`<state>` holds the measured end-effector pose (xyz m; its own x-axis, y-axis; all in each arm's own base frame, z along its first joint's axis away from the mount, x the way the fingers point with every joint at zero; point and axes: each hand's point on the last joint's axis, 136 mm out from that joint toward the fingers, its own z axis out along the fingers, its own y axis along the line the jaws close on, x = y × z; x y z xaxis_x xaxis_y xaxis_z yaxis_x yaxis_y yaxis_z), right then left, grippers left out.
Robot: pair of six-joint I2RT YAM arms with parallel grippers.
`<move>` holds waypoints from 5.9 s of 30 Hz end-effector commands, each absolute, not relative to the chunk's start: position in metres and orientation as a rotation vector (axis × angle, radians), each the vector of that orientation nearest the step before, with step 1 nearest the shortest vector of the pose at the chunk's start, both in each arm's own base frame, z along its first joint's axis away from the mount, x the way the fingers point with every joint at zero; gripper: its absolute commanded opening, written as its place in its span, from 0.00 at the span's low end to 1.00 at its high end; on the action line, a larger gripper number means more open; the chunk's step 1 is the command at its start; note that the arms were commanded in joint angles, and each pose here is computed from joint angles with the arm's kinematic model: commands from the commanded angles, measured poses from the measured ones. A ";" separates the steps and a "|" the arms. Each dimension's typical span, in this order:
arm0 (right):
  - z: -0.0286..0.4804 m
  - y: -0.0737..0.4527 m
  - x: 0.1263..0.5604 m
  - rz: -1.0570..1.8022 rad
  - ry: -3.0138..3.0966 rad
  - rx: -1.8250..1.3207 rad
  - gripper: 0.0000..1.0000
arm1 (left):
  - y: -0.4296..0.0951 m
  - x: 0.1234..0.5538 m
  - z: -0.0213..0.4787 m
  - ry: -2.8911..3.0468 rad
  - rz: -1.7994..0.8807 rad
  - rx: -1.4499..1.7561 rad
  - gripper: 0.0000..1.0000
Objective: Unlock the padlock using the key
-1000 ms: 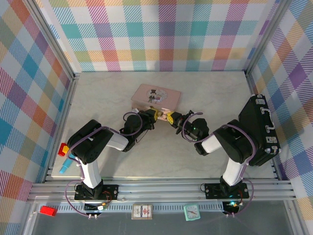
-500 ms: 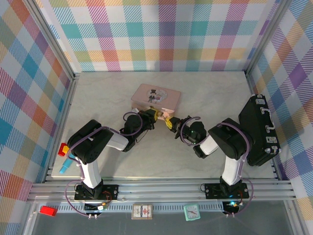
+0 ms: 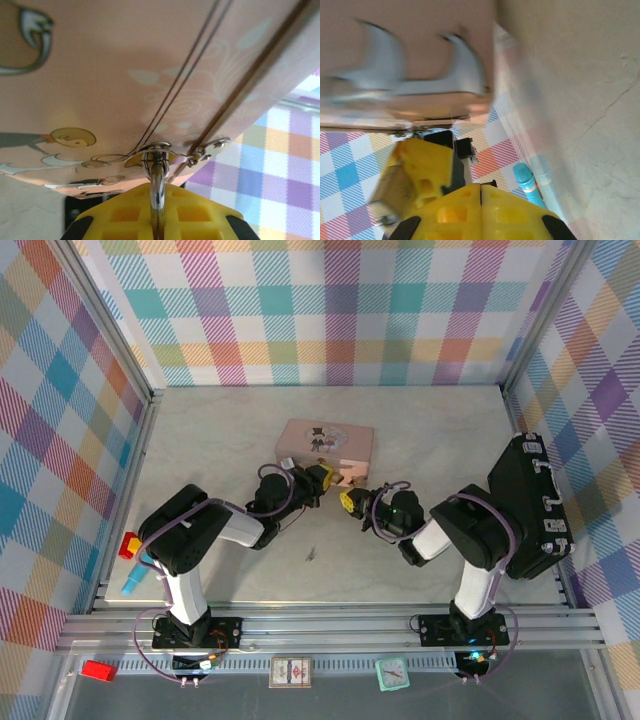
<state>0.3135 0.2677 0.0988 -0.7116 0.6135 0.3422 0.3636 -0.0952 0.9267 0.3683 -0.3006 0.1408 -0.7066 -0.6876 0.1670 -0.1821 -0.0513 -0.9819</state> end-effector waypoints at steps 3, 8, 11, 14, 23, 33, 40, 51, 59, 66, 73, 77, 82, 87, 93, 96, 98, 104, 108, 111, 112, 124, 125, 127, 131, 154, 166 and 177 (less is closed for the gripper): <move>0.091 0.274 0.289 1.771 2.253 0.828 0.00 | -0.284 0.372 0.121 2.062 -1.605 -0.678 0.00; 0.081 0.275 0.266 1.574 2.501 0.571 0.01 | -0.275 0.368 0.103 2.251 -1.378 -0.479 0.00; 0.078 0.276 0.256 1.474 2.607 0.453 0.08 | -0.269 0.361 0.096 2.325 -1.286 -0.430 0.00; 0.075 0.282 0.244 1.366 2.692 0.323 0.18 | -0.257 0.352 0.085 2.424 -1.140 -0.390 0.00; 0.064 0.283 0.197 0.911 2.885 0.031 0.33 | -0.224 0.323 0.069 2.598 -0.824 -0.204 0.00; 0.056 0.313 0.150 0.613 3.009 -0.245 0.38 | -0.226 0.311 0.057 2.623 -0.844 -0.117 0.20; 0.054 0.333 0.147 0.568 3.046 -0.288 0.40 | -0.200 0.295 0.082 2.555 -0.752 -0.129 0.51; 0.080 0.290 0.176 0.376 2.864 -0.021 0.42 | -0.183 0.214 0.083 2.775 -0.388 0.150 0.52; 0.093 0.253 0.180 0.359 2.743 0.126 0.44 | -0.221 0.183 0.066 2.860 -0.188 0.577 0.48; 0.095 0.230 0.176 0.380 2.686 0.198 0.44 | -0.248 0.187 0.046 2.893 -0.075 0.712 0.40; 0.096 0.215 0.173 0.415 2.640 0.243 0.44 | -0.250 0.191 0.027 2.943 0.026 0.750 0.34; 0.094 0.210 0.172 0.415 2.633 0.254 0.44 | -0.252 0.187 0.016 2.986 0.034 0.753 0.31; 0.095 0.206 0.172 0.418 2.618 0.260 0.45 | -0.246 0.178 0.006 3.041 0.064 0.759 0.25; 0.095 0.204 0.173 0.414 2.608 0.264 0.46 | -0.239 0.171 0.003 3.070 0.094 0.765 0.16; 0.094 0.206 0.174 0.417 2.605 0.266 0.46 | -0.245 0.176 0.017 3.031 0.025 0.698 0.10; 0.094 0.207 0.174 0.421 2.605 0.263 0.47 | -0.247 0.182 0.024 2.999 0.008 0.657 0.07; 0.094 0.208 0.174 0.425 2.605 0.261 0.47 | -0.248 0.187 0.028 2.980 -0.002 0.626 0.04; 0.094 0.208 0.173 0.433 2.609 0.261 0.48 | -0.246 0.192 0.048 2.931 -0.023 0.577 0.12; 0.092 0.210 0.173 0.442 2.611 0.261 0.48 | -0.244 0.185 0.047 2.963 -0.053 0.583 0.14; 0.092 0.212 0.173 0.447 2.612 0.256 0.48 | -0.243 0.182 0.041 2.993 -0.068 0.585 0.19; 0.092 0.212 0.174 0.447 2.612 0.255 0.48 | -0.243 0.181 0.040 2.997 -0.070 0.588 0.19; 0.092 0.212 0.173 0.446 2.615 0.250 0.49 | -0.234 0.178 0.009 3.071 -0.009 0.596 0.27; 0.091 0.212 0.173 0.445 2.616 0.249 0.49 | -0.234 0.178 0.007 3.075 -0.001 0.594 0.27; 0.091 0.213 0.173 0.446 2.618 0.246 0.49 | -0.233 0.178 0.005 3.078 0.012 0.592 0.27; 0.090 0.214 0.173 0.445 2.620 0.246 0.50 | -0.235 0.175 0.003 3.090 -0.020 0.595 0.27; 0.093 0.246 0.175 0.712 2.577 0.285 0.50 | -0.273 0.208 0.068 2.812 -0.551 0.142 0.00; 0.125 0.289 0.192 1.176 2.400 0.567 0.49 | -0.293 0.246 0.165 2.418 -1.023 -0.304 0.00; 0.150 0.283 0.208 1.467 2.190 0.814 0.45 | -0.289 0.253 0.187 2.326 -1.055 -0.343 0.00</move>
